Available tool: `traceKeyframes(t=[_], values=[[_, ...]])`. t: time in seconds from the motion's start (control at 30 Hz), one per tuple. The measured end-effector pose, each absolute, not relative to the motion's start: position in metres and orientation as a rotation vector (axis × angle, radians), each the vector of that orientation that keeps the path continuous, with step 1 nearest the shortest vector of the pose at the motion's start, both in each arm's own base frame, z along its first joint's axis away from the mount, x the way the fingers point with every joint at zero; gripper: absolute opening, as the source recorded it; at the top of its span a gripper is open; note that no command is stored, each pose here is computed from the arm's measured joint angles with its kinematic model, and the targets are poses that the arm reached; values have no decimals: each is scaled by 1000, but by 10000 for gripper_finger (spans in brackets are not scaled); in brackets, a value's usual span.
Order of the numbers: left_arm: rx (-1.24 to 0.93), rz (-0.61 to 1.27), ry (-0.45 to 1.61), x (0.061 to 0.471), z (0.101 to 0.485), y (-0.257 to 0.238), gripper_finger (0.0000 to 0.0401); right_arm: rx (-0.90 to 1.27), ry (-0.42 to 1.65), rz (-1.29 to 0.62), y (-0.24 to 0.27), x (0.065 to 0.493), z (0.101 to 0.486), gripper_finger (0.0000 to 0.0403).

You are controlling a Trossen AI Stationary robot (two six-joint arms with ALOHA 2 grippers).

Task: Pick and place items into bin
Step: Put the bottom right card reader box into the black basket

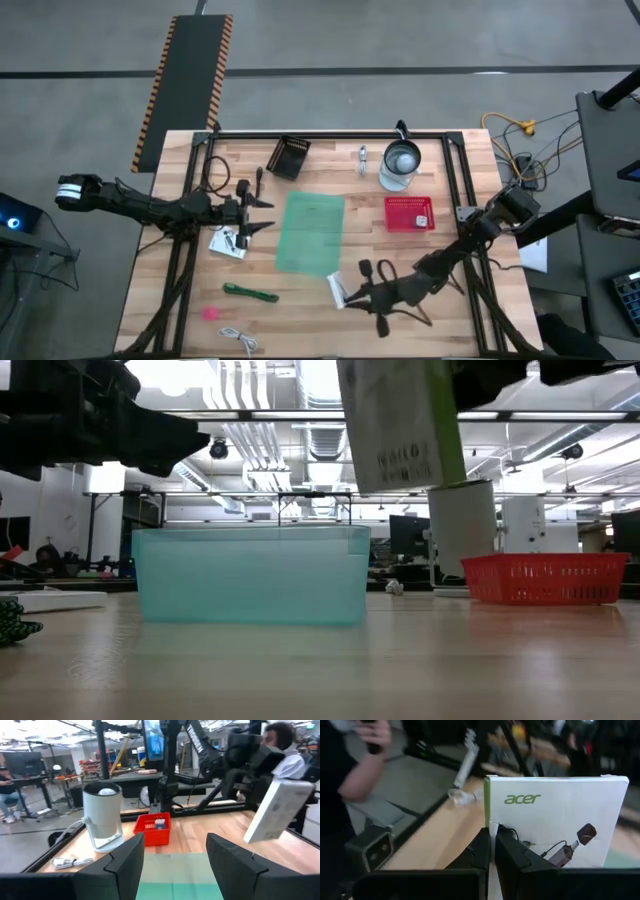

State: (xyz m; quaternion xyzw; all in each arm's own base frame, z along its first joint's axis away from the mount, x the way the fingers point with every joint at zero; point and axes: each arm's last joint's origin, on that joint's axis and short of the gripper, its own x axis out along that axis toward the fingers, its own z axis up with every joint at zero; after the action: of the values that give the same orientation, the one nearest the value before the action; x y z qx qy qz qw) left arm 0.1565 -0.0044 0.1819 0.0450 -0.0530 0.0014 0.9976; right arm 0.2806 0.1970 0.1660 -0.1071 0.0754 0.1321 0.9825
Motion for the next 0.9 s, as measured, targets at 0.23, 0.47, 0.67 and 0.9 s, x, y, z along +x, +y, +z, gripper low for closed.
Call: traceKeyframes(t=[0.23,0.47,0.67,0.9], values=[[93,-41,-135,157,183,-6,199,-293,79,343,177,274,154,8],[182,-255,-146,160,180,-12,199,-410,-14,332,168,284,164,8],[332,-482,-183,163,176,-18,199,-497,-68,311,169,291,181,8],[333,-498,-199,181,187,-20,199,-548,-33,272,155,298,178,8]])
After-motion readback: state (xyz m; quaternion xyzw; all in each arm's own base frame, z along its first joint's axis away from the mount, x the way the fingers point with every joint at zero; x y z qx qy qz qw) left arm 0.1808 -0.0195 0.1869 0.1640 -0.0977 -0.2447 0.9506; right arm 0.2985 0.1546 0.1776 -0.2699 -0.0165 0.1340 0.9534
